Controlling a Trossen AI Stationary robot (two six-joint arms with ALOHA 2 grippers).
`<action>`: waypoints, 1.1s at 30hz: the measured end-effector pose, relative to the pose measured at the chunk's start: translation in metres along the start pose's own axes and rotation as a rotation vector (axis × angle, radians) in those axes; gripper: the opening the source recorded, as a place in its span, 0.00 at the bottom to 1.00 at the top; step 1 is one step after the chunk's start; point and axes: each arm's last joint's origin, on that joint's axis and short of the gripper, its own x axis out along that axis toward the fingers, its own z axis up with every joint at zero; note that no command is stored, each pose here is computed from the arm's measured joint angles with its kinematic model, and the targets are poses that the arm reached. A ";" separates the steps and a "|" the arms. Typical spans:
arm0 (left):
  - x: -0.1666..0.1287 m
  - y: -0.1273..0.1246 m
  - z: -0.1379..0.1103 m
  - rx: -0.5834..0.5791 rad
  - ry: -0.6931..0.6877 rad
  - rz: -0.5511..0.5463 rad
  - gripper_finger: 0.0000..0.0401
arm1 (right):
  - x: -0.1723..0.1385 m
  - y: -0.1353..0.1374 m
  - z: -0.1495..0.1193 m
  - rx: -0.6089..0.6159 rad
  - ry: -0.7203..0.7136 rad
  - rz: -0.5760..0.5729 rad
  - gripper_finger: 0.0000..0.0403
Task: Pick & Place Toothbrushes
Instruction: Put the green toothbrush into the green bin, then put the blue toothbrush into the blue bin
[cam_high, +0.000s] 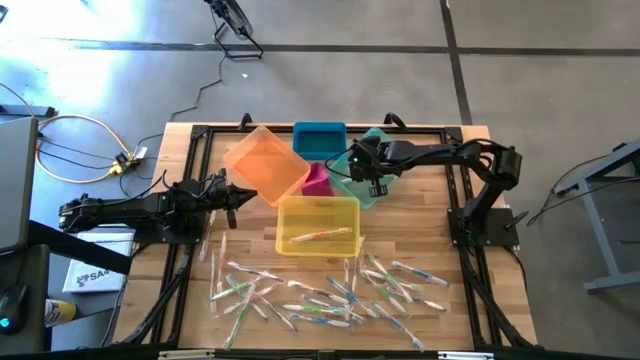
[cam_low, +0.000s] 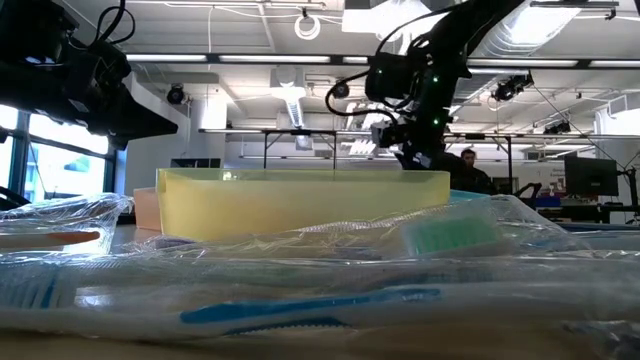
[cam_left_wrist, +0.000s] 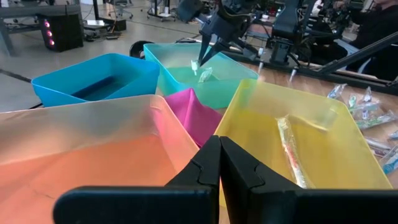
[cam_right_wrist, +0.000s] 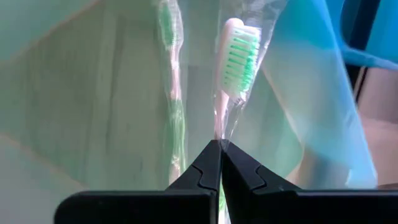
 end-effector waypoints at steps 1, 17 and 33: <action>0.000 0.000 0.000 0.000 -0.001 0.000 0.00 | 0.001 0.000 -0.002 0.003 0.004 0.005 0.01; 0.000 0.000 0.000 0.000 0.000 0.000 0.00 | 0.015 -0.001 -0.012 0.068 -0.022 0.007 0.01; 0.000 0.000 0.000 0.000 0.000 0.000 0.00 | 0.011 0.003 -0.007 0.042 0.035 -0.106 0.27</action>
